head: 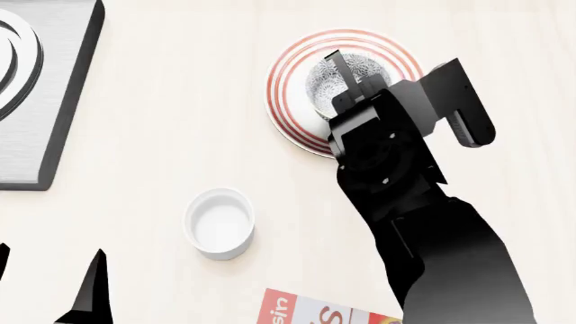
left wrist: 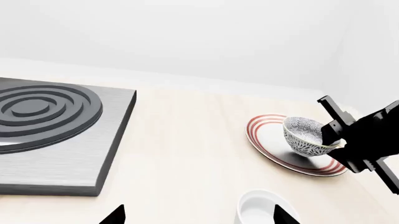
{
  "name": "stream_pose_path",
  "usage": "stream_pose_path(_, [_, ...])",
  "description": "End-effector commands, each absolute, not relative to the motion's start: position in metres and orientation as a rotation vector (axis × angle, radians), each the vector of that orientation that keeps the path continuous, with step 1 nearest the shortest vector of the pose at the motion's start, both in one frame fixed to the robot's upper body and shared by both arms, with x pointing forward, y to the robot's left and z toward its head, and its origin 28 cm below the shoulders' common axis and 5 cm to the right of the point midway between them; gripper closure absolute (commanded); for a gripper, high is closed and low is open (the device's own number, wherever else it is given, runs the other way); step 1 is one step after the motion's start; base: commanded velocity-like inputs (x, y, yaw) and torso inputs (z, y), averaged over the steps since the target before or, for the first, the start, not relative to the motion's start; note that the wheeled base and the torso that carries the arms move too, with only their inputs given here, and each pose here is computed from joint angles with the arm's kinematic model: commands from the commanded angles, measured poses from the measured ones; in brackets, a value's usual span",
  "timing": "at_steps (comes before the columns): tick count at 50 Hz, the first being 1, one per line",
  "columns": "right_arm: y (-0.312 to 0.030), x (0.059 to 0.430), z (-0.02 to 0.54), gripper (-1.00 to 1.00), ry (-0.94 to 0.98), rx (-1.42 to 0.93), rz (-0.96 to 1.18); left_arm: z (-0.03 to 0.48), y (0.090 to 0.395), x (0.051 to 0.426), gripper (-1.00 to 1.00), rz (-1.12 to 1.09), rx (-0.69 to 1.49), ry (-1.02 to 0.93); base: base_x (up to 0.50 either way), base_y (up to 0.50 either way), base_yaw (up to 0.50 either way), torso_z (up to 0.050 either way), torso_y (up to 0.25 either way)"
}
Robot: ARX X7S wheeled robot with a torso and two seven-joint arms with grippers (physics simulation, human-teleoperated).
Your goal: Pick the akita bowl on the cookies box and place it on the plate.
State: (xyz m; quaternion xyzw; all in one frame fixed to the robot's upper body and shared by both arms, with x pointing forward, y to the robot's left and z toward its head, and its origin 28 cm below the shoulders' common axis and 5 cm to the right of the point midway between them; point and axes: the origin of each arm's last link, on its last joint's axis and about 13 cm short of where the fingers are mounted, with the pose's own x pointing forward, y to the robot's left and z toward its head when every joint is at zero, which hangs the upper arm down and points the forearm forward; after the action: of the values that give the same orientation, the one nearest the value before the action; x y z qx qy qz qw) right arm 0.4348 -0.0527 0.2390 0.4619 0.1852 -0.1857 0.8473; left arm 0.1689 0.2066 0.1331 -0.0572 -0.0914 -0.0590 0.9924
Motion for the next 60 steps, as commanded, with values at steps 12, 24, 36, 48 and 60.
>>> stream_pose_path(12, [-0.046, 0.434, 0.238, 1.00, 0.374, 0.970, -0.337, 0.137, 0.209, 0.171, -1.00, -0.114, -0.137, -0.218, 0.00, 0.00, 0.00, 0.000, 0.001])
stream_pose_path(24, [-0.045, 0.434, 0.240, -1.00, 0.371, 0.981, -0.317, 0.137, 0.208, 0.170, -1.00, -0.116, -0.136, -0.219, 0.00, 0.00, 0.00, 0.000, 0.000])
stream_pose_path(36, [-0.045, 0.434, 0.239, -1.00, 0.372, 0.968, -0.309, 0.138, 0.208, 0.170, -1.00, -0.117, -0.137, -0.220, 0.00, 0.00, 0.00, 0.000, 0.000])
stream_pose_path(48, [-0.045, 0.434, 0.243, -1.00, 0.358, 0.961, -0.306, 0.139, 0.208, 0.169, -1.00, -0.120, -0.136, -0.224, 0.00, 0.00, 0.00, 0.000, 0.000])
stream_pose_path(60, [-0.045, 0.435, 0.256, -1.00, 0.337, 0.939, -0.306, 0.138, 0.208, 0.167, -1.00, -0.124, -0.141, -0.232, 0.00, 0.00, 0.00, 0.000, 0.000])
